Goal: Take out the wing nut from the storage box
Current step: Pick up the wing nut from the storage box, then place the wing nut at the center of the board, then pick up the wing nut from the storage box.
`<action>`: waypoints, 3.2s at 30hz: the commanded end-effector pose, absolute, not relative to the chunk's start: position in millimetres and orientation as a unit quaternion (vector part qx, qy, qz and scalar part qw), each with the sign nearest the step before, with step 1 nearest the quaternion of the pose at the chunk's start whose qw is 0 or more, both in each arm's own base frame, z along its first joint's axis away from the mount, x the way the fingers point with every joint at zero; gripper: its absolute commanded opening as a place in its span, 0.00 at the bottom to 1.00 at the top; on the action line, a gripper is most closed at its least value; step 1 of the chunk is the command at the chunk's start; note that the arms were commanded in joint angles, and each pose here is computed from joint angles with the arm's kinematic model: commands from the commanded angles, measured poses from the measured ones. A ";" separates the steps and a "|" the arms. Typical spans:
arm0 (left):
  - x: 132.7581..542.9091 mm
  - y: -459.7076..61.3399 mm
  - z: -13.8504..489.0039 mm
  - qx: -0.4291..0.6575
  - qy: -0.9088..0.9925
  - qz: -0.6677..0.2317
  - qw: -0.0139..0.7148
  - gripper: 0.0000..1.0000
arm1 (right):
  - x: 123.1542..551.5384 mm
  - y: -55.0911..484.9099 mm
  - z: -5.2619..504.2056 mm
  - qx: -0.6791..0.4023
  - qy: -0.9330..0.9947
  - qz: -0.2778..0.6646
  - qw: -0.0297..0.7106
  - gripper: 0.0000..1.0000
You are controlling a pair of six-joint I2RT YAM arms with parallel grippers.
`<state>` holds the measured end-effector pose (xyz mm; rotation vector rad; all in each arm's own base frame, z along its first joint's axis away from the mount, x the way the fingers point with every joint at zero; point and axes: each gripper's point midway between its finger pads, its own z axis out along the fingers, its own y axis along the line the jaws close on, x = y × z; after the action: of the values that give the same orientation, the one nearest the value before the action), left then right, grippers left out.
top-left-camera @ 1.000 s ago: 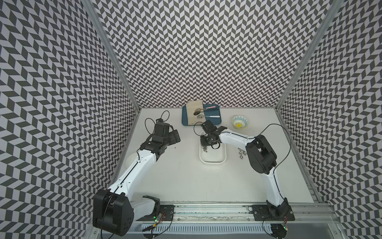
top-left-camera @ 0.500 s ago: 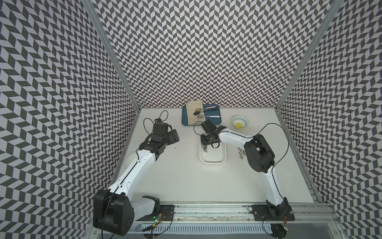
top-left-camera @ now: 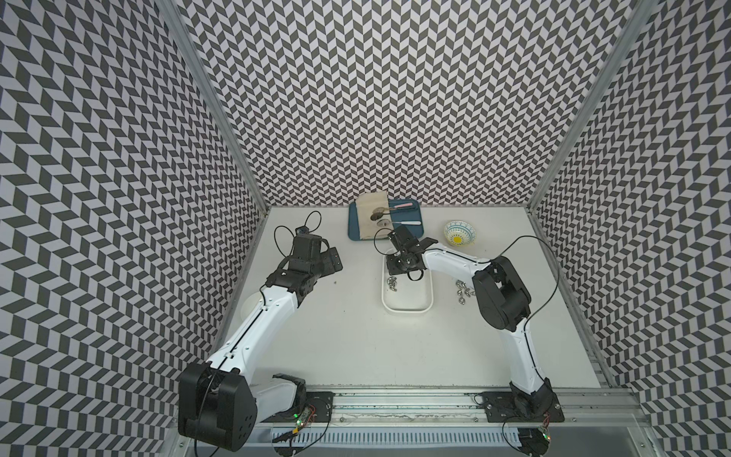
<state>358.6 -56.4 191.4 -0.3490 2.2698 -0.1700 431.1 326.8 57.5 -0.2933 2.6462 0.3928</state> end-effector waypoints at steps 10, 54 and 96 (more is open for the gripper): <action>366.9 -58.9 211.2 -0.139 0.889 -0.082 0.429 0.95 | 422.0 242.4 155.4 -0.032 0.940 0.180 0.287 0.05; 377.6 -66.4 212.6 -0.125 0.892 -0.089 0.425 0.95 | 314.2 86.7 27.1 0.102 0.977 0.081 0.167 0.05; 366.0 -63.9 209.8 -0.130 0.891 -0.091 0.425 0.95 | 352.4 319.1 118.9 -0.114 0.940 0.240 0.215 0.23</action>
<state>370.8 -65.4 205.1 -0.3193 2.2469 -0.2171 352.3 298.3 121.9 -0.2613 2.6216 0.6326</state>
